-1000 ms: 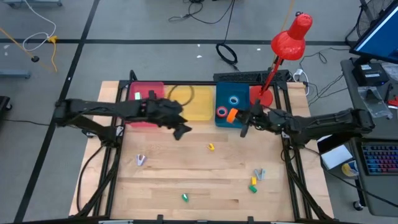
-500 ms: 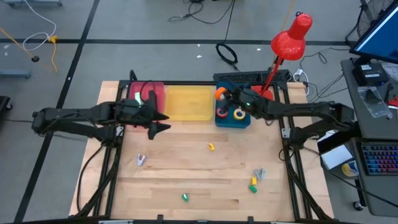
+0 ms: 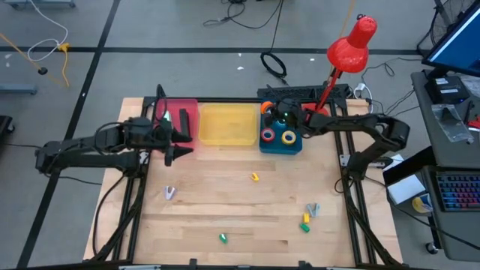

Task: Pick and place Stapler, Stapler remover, tape
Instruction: Put the orange tape into the blue bin

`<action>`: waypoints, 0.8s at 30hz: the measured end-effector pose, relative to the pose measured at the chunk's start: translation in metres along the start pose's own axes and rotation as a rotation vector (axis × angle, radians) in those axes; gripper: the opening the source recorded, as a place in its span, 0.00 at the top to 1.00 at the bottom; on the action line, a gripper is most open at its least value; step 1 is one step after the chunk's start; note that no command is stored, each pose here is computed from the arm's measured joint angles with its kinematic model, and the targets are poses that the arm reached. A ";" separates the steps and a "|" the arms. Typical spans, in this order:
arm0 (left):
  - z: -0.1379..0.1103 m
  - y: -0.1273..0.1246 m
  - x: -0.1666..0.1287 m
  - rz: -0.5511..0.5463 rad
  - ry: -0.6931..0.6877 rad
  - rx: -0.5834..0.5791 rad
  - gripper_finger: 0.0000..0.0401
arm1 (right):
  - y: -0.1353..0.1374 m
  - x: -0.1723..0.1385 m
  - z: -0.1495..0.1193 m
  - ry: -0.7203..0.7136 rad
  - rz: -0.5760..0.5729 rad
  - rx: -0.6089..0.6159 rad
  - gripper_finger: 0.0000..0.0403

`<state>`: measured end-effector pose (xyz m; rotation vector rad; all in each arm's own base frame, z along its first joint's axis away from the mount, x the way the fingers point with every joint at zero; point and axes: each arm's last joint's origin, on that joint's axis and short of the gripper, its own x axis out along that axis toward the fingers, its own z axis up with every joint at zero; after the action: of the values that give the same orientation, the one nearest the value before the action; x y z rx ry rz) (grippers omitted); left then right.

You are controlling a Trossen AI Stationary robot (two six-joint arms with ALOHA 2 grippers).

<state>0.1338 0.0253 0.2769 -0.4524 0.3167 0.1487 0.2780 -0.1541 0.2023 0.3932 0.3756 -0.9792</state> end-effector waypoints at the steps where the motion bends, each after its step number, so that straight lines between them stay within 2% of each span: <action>1: -0.002 0.002 0.000 -0.002 0.003 -0.005 0.32 | -0.002 0.003 -0.001 0.010 -0.002 0.012 0.91; 10: -0.006 0.009 0.000 -0.030 0.026 -0.009 0.32 | -0.018 0.024 -0.015 0.088 -0.080 0.100 0.91; 16: -0.005 0.013 -0.001 -0.034 0.024 -0.001 0.32 | -0.024 0.039 -0.027 0.145 -0.085 0.127 0.91; 24: -0.003 0.017 -0.002 -0.040 0.021 0.005 0.32 | -0.032 0.046 -0.028 0.159 -0.095 0.224 0.91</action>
<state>0.1274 0.0387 0.2678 -0.4555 0.3287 0.1040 0.2698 -0.1897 0.1515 0.6637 0.4330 -1.0896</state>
